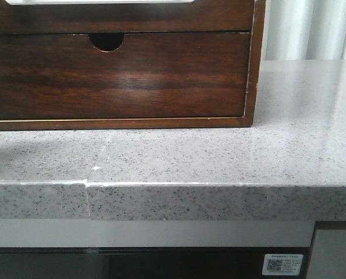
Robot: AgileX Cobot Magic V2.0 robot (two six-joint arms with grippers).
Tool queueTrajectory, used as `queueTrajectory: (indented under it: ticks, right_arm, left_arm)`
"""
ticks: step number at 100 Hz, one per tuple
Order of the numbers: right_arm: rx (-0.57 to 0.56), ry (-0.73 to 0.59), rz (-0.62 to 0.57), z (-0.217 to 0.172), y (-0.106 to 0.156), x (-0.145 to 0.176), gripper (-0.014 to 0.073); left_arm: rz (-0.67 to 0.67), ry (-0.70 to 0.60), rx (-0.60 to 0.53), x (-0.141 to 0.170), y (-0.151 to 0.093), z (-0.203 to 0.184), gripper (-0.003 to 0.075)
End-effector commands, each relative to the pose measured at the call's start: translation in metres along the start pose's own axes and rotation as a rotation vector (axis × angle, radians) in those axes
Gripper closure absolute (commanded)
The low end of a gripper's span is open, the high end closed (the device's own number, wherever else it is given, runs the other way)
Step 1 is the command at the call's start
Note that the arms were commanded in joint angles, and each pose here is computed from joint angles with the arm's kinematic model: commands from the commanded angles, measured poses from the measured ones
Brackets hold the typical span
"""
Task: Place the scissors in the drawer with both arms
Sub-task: 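Hook the left gripper onto the white drawer handle, then pull the drawer open toward the robot with the left gripper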
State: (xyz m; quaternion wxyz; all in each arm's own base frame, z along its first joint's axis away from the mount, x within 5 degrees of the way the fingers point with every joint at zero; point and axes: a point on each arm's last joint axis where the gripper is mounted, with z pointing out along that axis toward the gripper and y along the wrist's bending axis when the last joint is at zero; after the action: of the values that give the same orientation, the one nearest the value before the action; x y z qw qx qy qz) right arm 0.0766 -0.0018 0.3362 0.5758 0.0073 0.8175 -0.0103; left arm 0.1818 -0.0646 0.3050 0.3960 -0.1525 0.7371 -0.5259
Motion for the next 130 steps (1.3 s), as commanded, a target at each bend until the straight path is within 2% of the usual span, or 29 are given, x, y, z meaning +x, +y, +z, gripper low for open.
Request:
queueTrajectory:
  ticks: [1, 41, 74, 105, 130]
  right_arm:
    - [0.007, -0.096, -0.006, -0.002, -0.001, -0.016, 0.0154]
    - [0.007, -0.096, -0.006, -0.002, -0.001, -0.016, 0.0154]
    - [0.007, -0.096, -0.006, -0.002, -0.001, -0.016, 0.0154]
    - [0.007, -0.096, -0.006, -0.002, -0.001, -0.016, 0.0154]
    - [0.007, -0.096, -0.006, -0.002, -0.001, -0.016, 0.0154]
  left_arm:
    - [-0.035, 0.014, 0.138, -0.01, -0.02, 0.007, 0.0303]
    - [-0.047, 0.097, 0.176, -0.034, -0.019, 0.043, 0.0303]
    - [-0.086, 0.162, 0.195, -0.038, -0.009, 0.059, 0.0308]
    - [-0.088, 0.177, 0.209, -0.037, -0.01, 0.06, 0.0564]
    - [-0.051, 0.222, 0.263, -0.033, -0.014, 0.058, 0.0677]
